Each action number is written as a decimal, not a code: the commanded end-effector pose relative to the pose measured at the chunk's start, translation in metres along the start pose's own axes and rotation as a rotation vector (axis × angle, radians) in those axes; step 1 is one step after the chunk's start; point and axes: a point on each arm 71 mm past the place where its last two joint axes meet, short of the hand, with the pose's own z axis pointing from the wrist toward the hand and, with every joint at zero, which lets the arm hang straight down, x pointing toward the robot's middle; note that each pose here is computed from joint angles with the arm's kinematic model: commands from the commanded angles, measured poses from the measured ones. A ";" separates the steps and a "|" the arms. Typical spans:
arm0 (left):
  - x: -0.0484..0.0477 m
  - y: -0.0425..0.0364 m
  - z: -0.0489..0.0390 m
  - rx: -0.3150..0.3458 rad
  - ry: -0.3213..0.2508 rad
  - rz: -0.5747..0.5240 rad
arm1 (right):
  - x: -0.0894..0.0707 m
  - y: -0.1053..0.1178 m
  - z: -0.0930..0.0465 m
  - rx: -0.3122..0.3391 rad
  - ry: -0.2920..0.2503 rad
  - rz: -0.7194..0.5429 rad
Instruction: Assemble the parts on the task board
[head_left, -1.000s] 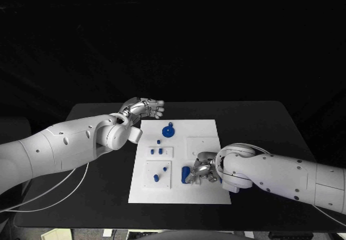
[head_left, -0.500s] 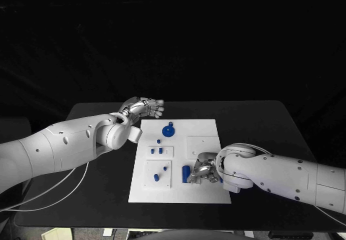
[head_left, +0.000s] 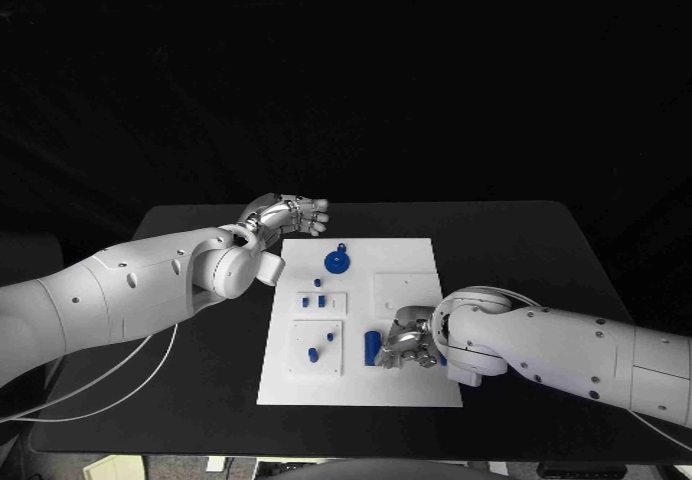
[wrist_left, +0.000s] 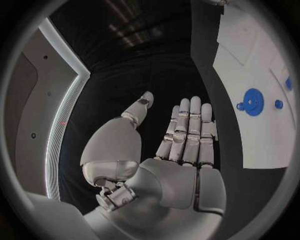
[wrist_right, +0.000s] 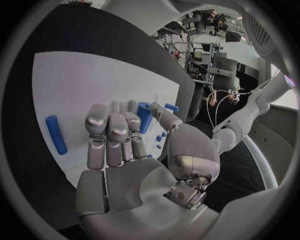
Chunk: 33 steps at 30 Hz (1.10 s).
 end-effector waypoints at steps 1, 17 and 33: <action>0.0024 -0.0015 0.0003 0.009 0.020 -0.006 | 0.000 -0.001 0.000 0.009 -0.006 -0.027; 0.0021 -0.0013 0.0005 0.007 0.018 -0.005 | 0.003 0.001 0.003 0.021 -0.030 -0.054; 0.0007 -0.0010 0.0001 0.005 0.016 -0.003 | 0.002 -0.008 -0.005 -0.038 -0.034 0.052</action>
